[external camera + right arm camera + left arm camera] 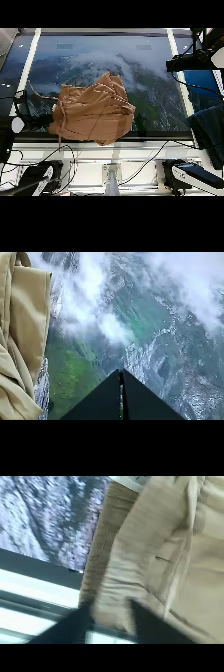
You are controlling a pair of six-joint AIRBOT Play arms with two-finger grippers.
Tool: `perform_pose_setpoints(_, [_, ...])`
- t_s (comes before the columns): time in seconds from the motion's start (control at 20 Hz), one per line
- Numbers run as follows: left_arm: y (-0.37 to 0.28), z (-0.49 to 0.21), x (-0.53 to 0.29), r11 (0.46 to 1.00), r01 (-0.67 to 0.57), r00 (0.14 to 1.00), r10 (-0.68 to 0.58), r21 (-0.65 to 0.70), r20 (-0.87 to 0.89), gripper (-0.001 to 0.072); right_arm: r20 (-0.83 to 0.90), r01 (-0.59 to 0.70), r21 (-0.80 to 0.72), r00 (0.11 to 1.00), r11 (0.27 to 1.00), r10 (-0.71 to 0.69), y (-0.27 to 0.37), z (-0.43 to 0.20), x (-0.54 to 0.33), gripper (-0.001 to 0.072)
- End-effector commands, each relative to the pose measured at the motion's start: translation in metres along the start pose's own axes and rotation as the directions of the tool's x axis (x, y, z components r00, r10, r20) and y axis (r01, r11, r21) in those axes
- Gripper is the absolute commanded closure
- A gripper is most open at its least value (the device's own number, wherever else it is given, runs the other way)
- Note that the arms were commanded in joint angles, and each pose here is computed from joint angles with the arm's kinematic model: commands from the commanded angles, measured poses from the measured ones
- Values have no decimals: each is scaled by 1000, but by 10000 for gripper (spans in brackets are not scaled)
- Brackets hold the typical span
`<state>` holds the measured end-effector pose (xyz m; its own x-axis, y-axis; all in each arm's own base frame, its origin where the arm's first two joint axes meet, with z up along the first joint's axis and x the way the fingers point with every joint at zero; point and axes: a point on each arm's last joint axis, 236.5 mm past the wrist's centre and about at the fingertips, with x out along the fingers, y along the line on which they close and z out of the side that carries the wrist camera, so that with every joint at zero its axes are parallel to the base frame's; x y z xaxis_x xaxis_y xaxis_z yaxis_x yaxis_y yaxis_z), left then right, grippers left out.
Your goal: Fold the clothes and pants, and hang the long-sleeved shirts on hangers.
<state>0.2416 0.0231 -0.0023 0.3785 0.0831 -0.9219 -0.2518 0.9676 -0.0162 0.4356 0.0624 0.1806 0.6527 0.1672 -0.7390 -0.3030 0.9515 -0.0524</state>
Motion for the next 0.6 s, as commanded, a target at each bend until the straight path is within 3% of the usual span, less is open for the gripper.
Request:
perform_pose_setpoints(0.0, [18, 4, 7, 996, -66, 997, 64, 55, 35, 279, 2, -6, 3, 1000, 1000, 6, 2, 0, 0, 696])
perform_pose_setpoints(0.15, [34, -5, 9, 984, -131, 991, 131, 120, 4, 300, 1, -6, 3, 1000, 1000, 6, 2, 0, 0, 696])
perform_pose_setpoints(0.35, [28, -68, 35, 972, -41, 978, 87, 233, -189, 301, 0, -6, 3, 1000, 1000, 6, 2, 0, 0, 696])
perform_pose_setpoints(0.55, [10, -68, 46, 992, 72, 983, -53, 105, -173, 302, -1, -1, 0, 1000, 1000, 1, 1, 0, 0, 697])
